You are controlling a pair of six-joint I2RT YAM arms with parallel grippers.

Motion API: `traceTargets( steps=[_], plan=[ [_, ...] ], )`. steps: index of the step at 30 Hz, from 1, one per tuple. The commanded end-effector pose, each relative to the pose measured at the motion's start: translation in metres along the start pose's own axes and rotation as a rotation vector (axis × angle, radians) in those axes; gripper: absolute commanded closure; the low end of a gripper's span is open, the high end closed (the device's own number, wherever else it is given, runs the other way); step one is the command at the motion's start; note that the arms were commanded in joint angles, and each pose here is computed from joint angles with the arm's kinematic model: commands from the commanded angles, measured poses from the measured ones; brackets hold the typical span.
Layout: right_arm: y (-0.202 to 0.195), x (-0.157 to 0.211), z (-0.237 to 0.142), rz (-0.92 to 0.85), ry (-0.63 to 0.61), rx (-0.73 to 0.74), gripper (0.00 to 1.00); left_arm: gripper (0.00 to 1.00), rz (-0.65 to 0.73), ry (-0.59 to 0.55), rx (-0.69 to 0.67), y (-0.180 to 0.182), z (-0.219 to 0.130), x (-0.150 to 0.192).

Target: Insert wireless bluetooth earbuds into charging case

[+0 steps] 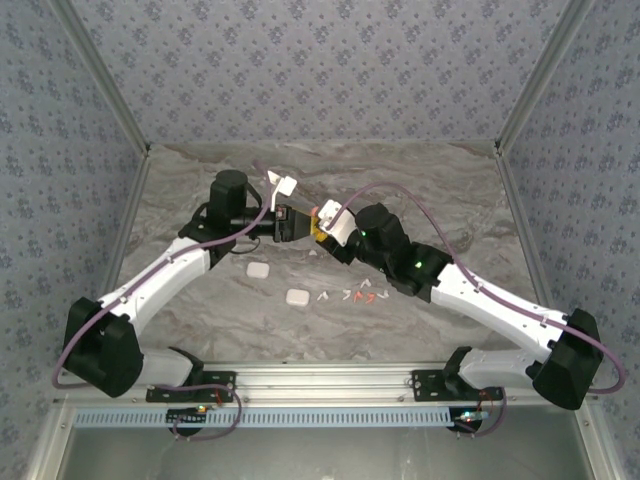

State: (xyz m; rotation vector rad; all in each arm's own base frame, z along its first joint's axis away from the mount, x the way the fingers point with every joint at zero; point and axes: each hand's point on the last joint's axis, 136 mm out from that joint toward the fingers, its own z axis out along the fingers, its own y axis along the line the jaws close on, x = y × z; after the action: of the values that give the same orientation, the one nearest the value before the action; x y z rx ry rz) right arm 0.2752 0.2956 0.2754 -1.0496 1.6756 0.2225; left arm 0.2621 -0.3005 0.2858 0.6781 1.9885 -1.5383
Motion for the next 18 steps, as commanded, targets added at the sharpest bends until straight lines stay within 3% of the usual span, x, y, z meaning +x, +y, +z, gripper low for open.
traceTargets(
  steps=[1, 7, 11, 16, 18],
  plan=[
    [-0.004, -0.018, -0.008, 0.001, -0.059, -0.003, 0.56, 0.69, 0.06, 0.009, 0.055, -0.019, 0.001, -0.006],
    [0.0, -0.021, -0.01, 0.0, -0.059, -0.046, 0.5, 0.76, 0.074, 0.003, 0.055, -0.021, 0.002, -0.009],
    [0.0, -0.019, -0.021, 0.026, -0.041, -0.123, 0.34, 0.81, 0.105, -0.049, 0.012, -0.017, -0.001, -0.017],
    [-0.006, -0.024, -0.056, 0.151, -0.123, -0.281, 0.0, 0.97, 0.177, -0.199, -0.03, -0.013, -0.008, -0.035],
    [-0.017, -0.027, -0.068, 0.235, -0.175, -0.307, 0.0, 0.99, 0.209, -0.259, -0.041, -0.013, -0.012, -0.04]
  ],
)
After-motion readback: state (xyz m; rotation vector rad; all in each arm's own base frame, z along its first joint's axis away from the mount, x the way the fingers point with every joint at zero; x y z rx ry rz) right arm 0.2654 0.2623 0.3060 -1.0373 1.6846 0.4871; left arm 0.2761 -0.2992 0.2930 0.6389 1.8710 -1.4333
